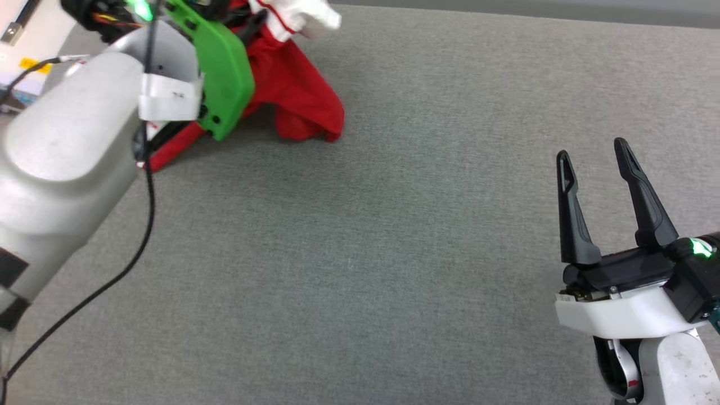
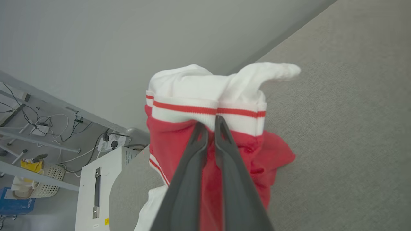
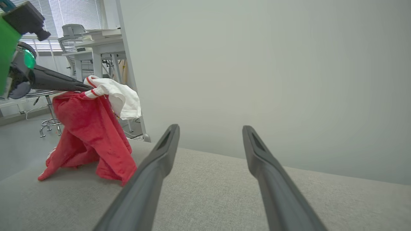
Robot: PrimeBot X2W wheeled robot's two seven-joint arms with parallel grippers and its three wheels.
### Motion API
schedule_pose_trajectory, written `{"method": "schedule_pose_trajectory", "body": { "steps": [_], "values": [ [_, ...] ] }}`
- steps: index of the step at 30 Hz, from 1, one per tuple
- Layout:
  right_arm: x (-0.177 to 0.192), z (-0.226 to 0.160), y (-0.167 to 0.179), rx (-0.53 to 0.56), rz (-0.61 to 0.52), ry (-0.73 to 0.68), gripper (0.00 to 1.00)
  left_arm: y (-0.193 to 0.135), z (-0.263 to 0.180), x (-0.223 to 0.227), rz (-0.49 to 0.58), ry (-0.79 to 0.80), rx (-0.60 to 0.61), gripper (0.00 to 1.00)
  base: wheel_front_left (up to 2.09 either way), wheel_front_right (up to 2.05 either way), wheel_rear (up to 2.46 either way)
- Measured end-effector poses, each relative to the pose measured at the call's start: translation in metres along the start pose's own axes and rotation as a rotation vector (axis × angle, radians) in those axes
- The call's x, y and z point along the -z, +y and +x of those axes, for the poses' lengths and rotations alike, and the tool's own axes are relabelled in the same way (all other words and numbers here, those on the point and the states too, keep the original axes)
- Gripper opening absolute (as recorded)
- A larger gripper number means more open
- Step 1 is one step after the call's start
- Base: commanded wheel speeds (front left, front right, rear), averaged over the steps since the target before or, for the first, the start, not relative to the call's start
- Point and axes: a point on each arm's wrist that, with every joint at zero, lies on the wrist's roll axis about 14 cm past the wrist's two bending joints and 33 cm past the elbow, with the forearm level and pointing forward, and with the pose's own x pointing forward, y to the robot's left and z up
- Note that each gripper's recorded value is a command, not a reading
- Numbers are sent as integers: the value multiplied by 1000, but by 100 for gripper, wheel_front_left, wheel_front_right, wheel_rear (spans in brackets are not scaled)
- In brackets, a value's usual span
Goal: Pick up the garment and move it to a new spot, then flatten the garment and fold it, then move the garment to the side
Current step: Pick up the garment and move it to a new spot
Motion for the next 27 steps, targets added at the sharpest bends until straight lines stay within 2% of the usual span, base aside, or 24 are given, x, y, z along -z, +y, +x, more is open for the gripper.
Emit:
{"method": "schedule_pose_trajectory", "body": {
  "steps": [10,17,20,24,27],
  "values": [
    [-22,-28,-53,169,-41,-18,100,-147,57,-66,62,-174,347,0,0,0,0],
    [-34,-53,-96,304,-100,-15,100,-251,74,-94,82,-259,563,0,0,0,0],
    [-33,-61,-108,342,-116,-2,100,-291,75,-90,88,-265,642,0,0,0,0],
    [-28,-64,-118,371,-121,13,100,-341,68,-59,81,-206,743,0,0,0,0],
    [-26,-65,-123,382,-128,19,100,-366,61,-38,66,-164,799,0,0,0,0]
  ]
}}
